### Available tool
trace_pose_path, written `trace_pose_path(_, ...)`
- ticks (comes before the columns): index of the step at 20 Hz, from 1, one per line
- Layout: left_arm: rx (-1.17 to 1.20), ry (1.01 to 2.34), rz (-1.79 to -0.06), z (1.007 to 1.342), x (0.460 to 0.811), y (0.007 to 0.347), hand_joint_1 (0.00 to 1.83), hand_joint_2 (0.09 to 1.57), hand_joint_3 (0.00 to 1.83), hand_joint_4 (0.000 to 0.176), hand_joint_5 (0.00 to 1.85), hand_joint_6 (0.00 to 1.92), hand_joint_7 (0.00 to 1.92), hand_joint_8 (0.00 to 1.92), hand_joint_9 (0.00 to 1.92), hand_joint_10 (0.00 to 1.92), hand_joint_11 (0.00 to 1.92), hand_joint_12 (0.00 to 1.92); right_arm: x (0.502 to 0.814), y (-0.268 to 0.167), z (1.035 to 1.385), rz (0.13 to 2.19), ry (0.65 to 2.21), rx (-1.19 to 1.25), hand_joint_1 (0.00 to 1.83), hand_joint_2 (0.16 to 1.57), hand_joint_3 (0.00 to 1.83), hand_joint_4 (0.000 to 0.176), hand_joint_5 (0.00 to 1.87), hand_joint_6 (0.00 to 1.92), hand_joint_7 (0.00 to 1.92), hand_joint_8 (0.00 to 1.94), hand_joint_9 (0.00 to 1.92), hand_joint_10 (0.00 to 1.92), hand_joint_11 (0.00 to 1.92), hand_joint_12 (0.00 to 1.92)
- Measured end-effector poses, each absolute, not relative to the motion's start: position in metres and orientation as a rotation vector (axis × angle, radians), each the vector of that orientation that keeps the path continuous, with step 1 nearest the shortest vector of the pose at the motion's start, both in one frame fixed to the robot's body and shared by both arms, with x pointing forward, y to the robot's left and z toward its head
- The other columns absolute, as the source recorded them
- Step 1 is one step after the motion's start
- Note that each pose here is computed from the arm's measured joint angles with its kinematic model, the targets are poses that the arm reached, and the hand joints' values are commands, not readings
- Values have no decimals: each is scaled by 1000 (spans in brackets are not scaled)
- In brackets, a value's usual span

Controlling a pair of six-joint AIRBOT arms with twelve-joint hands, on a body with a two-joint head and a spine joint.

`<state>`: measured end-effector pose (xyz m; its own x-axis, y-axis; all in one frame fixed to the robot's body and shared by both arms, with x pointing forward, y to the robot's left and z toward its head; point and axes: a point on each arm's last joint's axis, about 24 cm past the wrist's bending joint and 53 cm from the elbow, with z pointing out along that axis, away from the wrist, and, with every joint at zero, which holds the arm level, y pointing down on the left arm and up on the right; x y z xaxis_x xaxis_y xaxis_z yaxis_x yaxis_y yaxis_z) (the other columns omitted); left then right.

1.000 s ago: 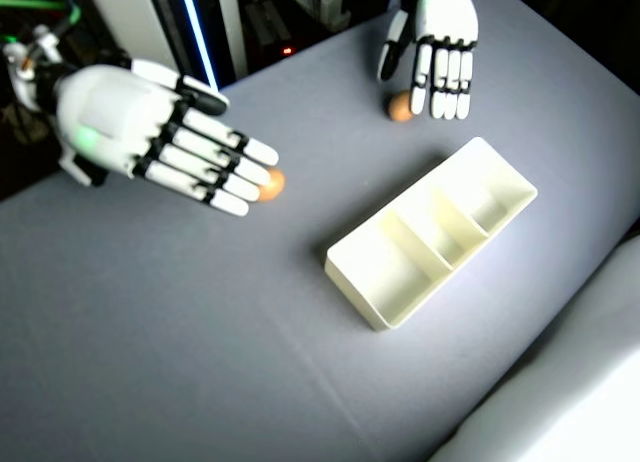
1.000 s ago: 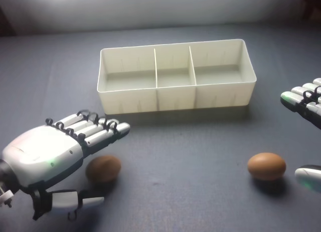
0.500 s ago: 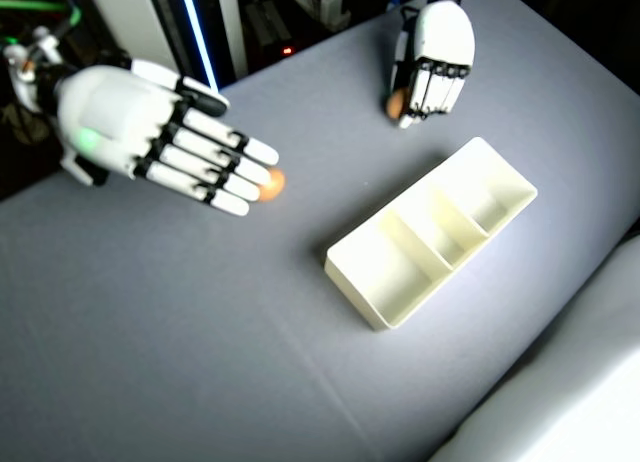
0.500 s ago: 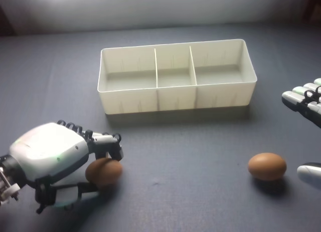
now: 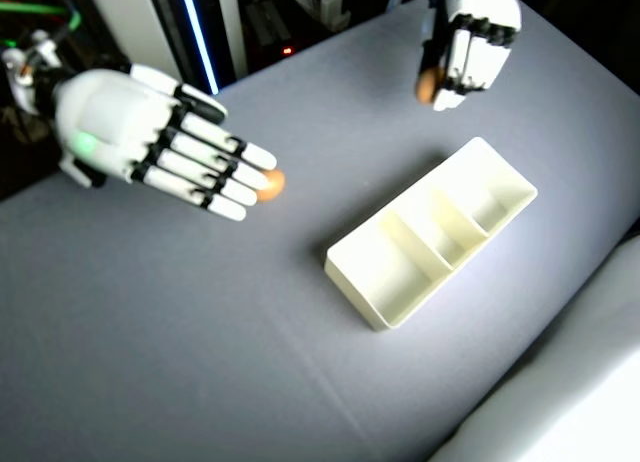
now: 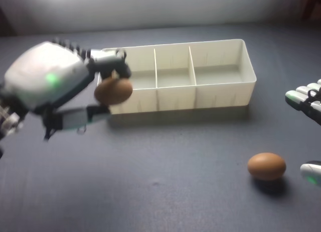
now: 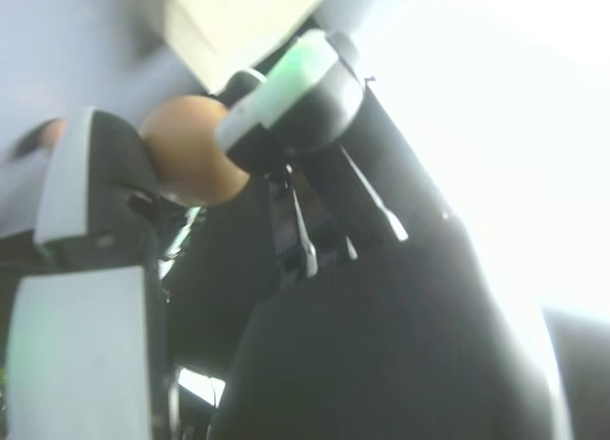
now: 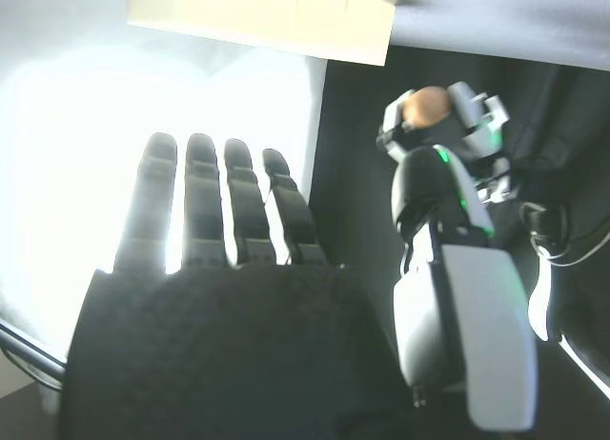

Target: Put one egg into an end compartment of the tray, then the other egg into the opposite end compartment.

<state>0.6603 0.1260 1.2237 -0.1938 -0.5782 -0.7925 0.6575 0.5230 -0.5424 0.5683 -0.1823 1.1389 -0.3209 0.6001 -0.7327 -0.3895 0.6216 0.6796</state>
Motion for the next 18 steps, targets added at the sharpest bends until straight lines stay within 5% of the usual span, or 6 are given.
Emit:
trace_pose_path(6, -21, 1369, -1048, 1241, 721, 116, 1086, 1238, 6, 0, 744, 1354, 951, 1843, 1184, 1921, 1340, 1921, 569, -184, 1134, 1004, 1621, 191, 351, 1289, 16, 0, 0, 0, 0, 0, 0, 0, 0, 0)
trace_pose_path(8, -61, 1403, -1032, 1235, 740, 112, 1150, 1281, 7, 0, 578, 1449, 764, 1513, 818, 1723, 942, 1921, 569, -184, 1135, 1008, 1617, 191, 377, 1284, 11, 0, 0, 0, 0, 0, 0, 0, 0, 0)
trace_pose_path(10, -73, 1480, -983, 1214, 749, 109, 931, 1191, 0, 0, 137, 871, 240, 667, 250, 1188, 188, 1797, 570, -183, 1132, 1025, 1620, 205, 423, 1280, 7, 0, 0, 0, 0, 0, 0, 0, 0, 0)
trace_pose_path(13, -92, 1549, -955, 1193, 756, 107, 372, 1196, 0, 84, 3, 183, 19, 59, 1, 179, 1, 959, 569, -181, 1132, 1041, 1621, 203, 438, 1270, 1, 0, 0, 0, 0, 0, 0, 0, 0, 0)
trace_pose_path(15, -95, 1547, -951, 1194, 757, 108, 148, 1170, 1, 94, 0, 0, 0, 0, 0, 0, 0, 217, 569, -180, 1132, 1049, 1622, 209, 509, 1245, 0, 0, 0, 0, 0, 0, 0, 0, 0, 0)
trace_pose_path(18, -86, 1531, -969, 1195, 747, 107, 64, 1233, 17, 116, 0, 0, 0, 0, 0, 0, 0, 8, 567, -176, 1133, 1081, 1625, 209, 512, 1226, 0, 0, 0, 0, 0, 0, 0, 0, 0, 0)
